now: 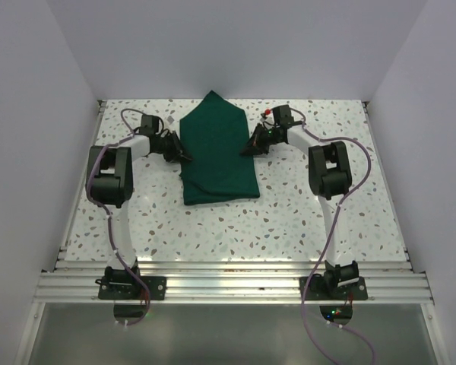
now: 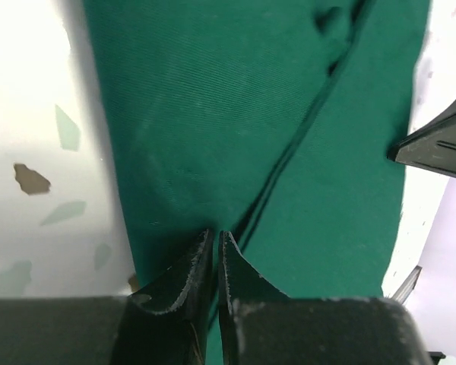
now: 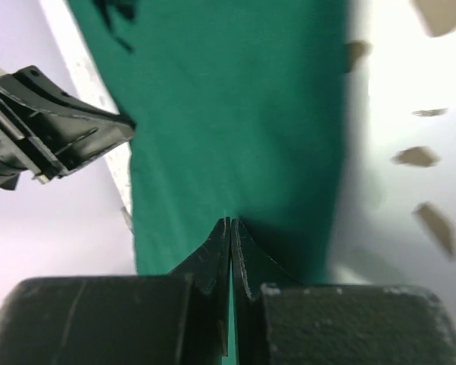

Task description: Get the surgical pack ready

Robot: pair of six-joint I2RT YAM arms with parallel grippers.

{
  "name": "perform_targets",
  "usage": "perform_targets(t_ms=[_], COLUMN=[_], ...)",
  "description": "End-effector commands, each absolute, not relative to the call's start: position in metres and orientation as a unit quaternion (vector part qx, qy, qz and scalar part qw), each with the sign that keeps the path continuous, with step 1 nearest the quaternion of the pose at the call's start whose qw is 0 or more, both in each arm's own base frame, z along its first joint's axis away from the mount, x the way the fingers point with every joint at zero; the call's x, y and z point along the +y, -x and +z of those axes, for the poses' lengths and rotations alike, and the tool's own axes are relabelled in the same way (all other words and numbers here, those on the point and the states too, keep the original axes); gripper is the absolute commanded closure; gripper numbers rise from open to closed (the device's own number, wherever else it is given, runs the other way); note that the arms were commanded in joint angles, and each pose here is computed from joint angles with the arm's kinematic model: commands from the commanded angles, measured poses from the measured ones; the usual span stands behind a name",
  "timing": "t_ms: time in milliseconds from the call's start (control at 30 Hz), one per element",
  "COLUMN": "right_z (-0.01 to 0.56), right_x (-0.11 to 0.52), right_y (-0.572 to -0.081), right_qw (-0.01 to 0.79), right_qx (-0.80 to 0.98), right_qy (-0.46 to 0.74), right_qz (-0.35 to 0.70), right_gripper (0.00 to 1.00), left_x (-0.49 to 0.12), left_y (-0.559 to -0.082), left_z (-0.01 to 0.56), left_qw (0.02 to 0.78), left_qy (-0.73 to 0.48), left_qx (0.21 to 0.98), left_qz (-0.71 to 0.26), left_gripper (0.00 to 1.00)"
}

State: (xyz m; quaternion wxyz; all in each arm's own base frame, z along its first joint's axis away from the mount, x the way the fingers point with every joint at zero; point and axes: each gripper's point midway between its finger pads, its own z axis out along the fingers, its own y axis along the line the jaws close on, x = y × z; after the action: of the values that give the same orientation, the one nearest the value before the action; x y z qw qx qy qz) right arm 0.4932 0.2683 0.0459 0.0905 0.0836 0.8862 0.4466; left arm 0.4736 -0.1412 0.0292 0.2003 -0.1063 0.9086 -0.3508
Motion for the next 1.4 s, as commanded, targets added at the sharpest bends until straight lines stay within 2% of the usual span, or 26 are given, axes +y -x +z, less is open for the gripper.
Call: perform_targets(t_ms=[0, 100, 200, 467, 600, 733, 833, 967, 1367], right_z=[0.041, 0.020, 0.022, 0.086, 0.095, 0.066, 0.040, 0.008, -0.008], right_x=[0.259, 0.250, 0.247, 0.259, 0.265, 0.259, 0.248, 0.230, 0.215], right_y=[-0.498, -0.492, -0.491, -0.509, -0.516, -0.511, -0.505, -0.485, -0.432], right_qw=[0.101, 0.088, 0.095, 0.149, 0.150, 0.127, 0.111, 0.078, 0.040], right_qx=[0.891, 0.907, 0.911, 0.890, 0.881, 0.892, 0.904, 0.923, 0.935], right_qy=[-0.076, -0.078, -0.068, -0.055, -0.058, -0.063, -0.075, -0.083, -0.087], right_qz=[0.435, 0.405, 0.395, 0.427, 0.446, 0.429, 0.407, 0.368, 0.341], right_gripper=[1.00, 1.00, 1.00, 1.00, 1.00, 1.00, 1.00, 1.00, 1.00], left_x=[-0.136, -0.128, -0.125, -0.132, -0.138, -0.132, -0.119, -0.103, -0.090], left_y=[-0.479, -0.474, -0.475, -0.504, -0.513, -0.509, -0.492, -0.472, -0.416], left_z=[0.024, 0.011, 0.016, 0.073, 0.074, 0.049, 0.014, -0.009, -0.029], left_qw=[0.197, 0.184, 0.193, 0.276, 0.275, 0.241, 0.188, 0.156, 0.108], left_qy=[0.094, 0.102, 0.090, 0.080, 0.091, 0.112, 0.141, 0.161, 0.161], left_qx=[0.917, 0.927, 0.928, 0.899, 0.893, 0.908, 0.927, 0.937, 0.954], left_qz=[-0.334, -0.310, -0.305, -0.331, -0.345, -0.323, -0.294, -0.267, -0.229], left_gripper=[0.90, 0.91, 0.91, 0.89, 0.89, 0.89, 0.89, 0.89, 0.90])
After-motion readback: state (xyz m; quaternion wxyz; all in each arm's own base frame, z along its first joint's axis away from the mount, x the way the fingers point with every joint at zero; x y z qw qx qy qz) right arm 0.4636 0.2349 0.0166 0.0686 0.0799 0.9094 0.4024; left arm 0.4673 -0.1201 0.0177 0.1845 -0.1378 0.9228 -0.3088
